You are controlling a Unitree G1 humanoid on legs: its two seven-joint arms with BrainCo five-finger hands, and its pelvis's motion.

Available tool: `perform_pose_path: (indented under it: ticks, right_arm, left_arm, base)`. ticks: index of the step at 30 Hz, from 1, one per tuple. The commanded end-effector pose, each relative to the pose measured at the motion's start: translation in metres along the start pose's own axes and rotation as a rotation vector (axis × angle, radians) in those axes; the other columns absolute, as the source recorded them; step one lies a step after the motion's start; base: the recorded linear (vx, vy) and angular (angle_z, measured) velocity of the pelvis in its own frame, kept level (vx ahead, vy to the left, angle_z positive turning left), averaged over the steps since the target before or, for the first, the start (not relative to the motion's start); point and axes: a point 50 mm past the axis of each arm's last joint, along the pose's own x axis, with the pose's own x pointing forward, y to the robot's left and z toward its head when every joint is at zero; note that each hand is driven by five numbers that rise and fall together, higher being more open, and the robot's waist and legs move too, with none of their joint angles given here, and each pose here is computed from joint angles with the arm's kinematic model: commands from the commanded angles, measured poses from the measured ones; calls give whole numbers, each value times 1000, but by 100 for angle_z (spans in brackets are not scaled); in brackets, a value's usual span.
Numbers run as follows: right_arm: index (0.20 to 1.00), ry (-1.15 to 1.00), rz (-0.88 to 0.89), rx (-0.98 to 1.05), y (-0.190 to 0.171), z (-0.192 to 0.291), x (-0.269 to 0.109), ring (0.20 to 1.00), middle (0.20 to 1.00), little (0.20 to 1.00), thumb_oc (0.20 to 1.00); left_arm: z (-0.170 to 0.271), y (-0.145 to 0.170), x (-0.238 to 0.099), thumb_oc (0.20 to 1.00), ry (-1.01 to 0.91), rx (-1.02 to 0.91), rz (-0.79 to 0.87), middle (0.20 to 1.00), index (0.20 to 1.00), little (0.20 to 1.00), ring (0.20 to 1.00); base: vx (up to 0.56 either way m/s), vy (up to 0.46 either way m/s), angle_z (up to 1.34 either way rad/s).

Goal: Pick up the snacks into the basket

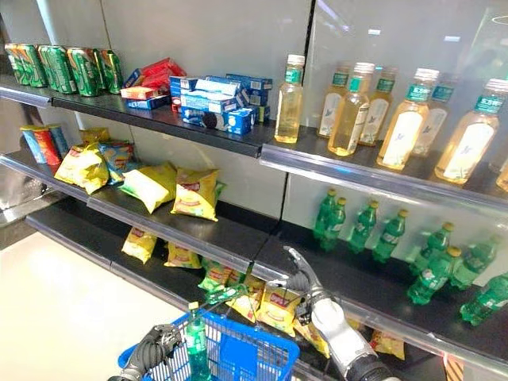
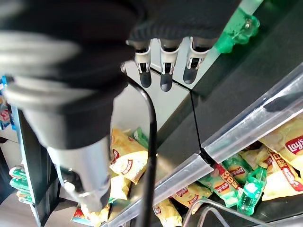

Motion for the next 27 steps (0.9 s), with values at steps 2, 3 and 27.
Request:
perform_pose_path:
  ticks: [2,3,27]
  right_arm:
    - [1000,-94,-79,80,-14,19,5,1000,1000,1000,1000]
    - [1000,-81,-89,91,-16,13,1,1000,1000,1000,1000]
    - [1000,15,-197,128,-49,-42,-80,1000,1000,1000,1000]
  left_arm:
    - [84,26,8,200,-430,-21,52,200,200,200,200]
    - [84,27,8,200,-425,-19,56,200,200,200,200]
    - [84,5,24,200,-425,-32,43,200,200,200,200]
  base:
    - [94,232,5]
    - [124,252,17]
    - [248,-92,63]
